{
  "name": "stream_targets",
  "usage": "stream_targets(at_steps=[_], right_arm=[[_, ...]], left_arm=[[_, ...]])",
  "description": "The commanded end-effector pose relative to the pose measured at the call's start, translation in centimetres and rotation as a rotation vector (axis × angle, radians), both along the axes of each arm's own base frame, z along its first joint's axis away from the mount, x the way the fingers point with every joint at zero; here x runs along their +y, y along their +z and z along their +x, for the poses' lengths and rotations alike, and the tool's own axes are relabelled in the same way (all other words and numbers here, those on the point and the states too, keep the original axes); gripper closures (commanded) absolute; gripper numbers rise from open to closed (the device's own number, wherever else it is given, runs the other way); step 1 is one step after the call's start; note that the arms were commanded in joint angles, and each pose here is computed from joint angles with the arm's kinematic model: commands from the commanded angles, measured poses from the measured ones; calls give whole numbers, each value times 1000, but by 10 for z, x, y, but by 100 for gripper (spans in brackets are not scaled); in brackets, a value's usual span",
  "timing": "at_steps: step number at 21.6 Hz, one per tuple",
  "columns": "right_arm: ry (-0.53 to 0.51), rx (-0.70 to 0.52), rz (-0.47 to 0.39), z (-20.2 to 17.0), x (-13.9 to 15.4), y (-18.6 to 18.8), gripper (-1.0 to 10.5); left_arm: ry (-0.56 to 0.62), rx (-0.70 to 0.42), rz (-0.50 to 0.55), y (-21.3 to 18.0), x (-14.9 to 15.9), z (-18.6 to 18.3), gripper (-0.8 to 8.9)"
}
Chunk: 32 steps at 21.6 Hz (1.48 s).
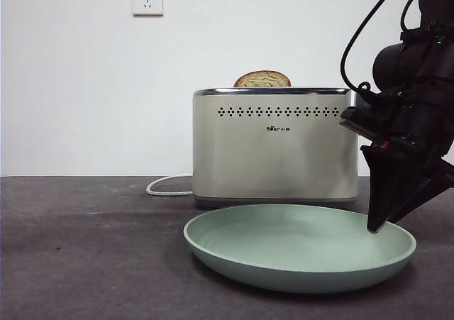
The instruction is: Take the bread from the toaster,put the bread on the plate,put the plate on the table
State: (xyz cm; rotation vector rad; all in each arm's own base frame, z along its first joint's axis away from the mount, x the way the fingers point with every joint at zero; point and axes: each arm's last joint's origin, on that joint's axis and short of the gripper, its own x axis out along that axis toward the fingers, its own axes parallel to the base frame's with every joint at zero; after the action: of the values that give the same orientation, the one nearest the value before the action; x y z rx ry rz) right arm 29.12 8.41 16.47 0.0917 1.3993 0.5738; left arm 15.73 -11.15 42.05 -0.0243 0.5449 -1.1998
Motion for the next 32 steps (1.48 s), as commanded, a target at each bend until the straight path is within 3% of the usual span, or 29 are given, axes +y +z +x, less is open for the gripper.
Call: stream_targets(at_steps=[1, 8, 13, 19, 23, 32], right_arm=[[5, -16, 6, 0, 0, 4, 959], [-23, -171, 59, -16, -3, 53, 959], [-22, -282, 181, -41, -5, 97, 959], [51, -384, 258, -78, 18, 132, 959], [82, -408, 242, -86, 34, 135, 959], [96, -432, 243, -90, 46, 136, 959]], left_arm=[[-7, 2, -8, 1, 0, -2, 822], [-9, 26, -6, 0, 1, -3, 822], [-2, 48, -20, 0, 0, -2, 822], [-6, 204, -24, -13, -14, 18, 823], [21, 323, 29, -33, -26, 39, 822], [171, 492, 276, -83, -42, 74, 822]])
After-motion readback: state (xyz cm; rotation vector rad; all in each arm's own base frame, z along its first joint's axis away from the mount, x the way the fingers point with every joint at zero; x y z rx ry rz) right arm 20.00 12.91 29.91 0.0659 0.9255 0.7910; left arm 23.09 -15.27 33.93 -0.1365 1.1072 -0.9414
